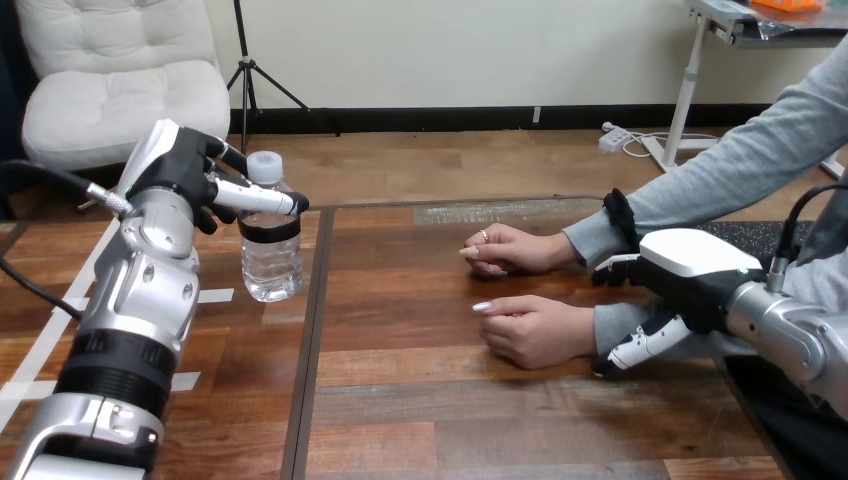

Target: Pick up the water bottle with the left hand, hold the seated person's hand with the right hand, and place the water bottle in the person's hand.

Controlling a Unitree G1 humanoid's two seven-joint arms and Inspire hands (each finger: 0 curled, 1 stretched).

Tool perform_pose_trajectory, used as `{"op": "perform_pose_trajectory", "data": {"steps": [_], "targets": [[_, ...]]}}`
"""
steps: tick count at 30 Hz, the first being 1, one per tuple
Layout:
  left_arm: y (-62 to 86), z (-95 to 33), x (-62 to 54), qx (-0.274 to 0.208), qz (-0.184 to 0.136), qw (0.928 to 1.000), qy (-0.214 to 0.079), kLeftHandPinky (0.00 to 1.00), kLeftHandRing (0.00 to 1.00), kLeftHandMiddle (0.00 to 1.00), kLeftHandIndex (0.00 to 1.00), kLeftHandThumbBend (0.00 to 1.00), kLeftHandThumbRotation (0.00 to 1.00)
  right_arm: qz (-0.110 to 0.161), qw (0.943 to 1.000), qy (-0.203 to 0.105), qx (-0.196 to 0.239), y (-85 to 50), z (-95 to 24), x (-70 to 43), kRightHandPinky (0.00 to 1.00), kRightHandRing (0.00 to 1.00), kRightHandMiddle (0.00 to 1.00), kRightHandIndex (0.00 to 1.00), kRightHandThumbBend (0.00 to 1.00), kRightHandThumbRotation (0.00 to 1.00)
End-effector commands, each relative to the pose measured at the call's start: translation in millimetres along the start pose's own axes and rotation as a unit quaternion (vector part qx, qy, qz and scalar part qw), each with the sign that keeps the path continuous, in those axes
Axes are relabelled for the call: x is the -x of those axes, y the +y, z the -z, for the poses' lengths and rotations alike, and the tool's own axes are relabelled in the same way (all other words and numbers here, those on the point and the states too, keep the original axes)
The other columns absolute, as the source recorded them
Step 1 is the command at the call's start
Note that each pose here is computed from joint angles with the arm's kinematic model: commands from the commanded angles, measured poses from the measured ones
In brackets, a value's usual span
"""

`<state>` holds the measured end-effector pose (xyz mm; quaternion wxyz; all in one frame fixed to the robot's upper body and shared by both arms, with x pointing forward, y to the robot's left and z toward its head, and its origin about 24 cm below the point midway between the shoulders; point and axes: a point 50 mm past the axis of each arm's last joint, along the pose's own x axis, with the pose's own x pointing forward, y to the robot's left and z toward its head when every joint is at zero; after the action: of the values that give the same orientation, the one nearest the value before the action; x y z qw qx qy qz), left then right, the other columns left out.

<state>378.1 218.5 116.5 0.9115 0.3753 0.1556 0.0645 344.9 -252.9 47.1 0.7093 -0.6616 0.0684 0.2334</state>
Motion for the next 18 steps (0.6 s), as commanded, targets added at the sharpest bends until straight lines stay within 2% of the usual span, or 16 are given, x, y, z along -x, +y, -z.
{"op": "perform_pose_trajectory", "data": {"steps": [1,18], "targets": [[28.1,-37.8,4.6,-0.003,-0.046,0.9966,-0.068,0.23,0.29,0.37,0.45,0.66,0.00,0.045,0.9989,-0.015,0.008,-35.7,-15.1,-11.5,0.74,0.83,0.85,0.84,1.00,0.57],[28.0,-37.3,4.8,-0.003,-0.044,0.9968,-0.067,0.25,0.31,0.38,0.44,0.65,0.00,0.030,0.9995,-0.001,0.008,-31.9,-17.3,-15.7,0.72,0.83,0.85,0.84,1.00,0.60]]}}
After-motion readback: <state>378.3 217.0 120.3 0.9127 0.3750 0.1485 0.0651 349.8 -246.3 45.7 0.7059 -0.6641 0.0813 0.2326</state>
